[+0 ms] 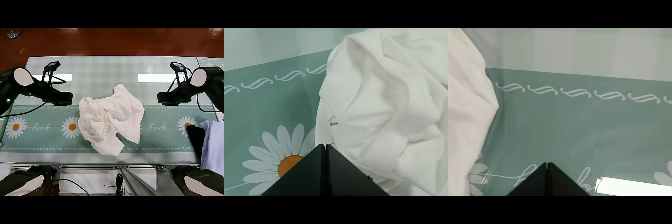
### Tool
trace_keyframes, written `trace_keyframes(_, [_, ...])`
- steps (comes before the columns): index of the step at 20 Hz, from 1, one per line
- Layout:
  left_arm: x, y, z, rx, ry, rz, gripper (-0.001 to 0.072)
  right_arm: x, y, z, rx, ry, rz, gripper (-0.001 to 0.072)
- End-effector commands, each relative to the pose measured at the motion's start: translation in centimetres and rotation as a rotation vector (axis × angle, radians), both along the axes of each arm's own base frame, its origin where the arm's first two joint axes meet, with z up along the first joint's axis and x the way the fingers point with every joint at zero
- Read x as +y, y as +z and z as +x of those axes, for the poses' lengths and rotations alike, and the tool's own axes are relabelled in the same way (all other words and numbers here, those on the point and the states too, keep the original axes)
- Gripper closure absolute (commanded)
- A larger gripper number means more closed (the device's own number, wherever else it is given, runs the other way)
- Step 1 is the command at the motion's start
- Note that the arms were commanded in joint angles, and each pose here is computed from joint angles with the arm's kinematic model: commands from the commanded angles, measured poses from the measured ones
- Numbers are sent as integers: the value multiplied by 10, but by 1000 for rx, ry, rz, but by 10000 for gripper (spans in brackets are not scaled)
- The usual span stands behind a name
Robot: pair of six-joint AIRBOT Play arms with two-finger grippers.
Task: Fold the shirts.
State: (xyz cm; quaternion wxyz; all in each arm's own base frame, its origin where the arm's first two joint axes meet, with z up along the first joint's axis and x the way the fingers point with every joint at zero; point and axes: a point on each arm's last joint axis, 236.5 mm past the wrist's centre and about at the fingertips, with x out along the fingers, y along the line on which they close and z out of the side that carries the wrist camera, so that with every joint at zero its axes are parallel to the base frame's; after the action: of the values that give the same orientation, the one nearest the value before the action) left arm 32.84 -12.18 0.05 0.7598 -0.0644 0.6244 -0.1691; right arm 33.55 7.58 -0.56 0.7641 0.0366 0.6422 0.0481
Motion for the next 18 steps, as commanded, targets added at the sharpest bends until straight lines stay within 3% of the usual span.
trace_keyframes(1, [0,0,0,0,0,0,677,0,0,0,-1,0,1,692])
trace_keyframes(18, [-1,4,16,-65,24,-9,677,0,0,0,0,8,-2,692])
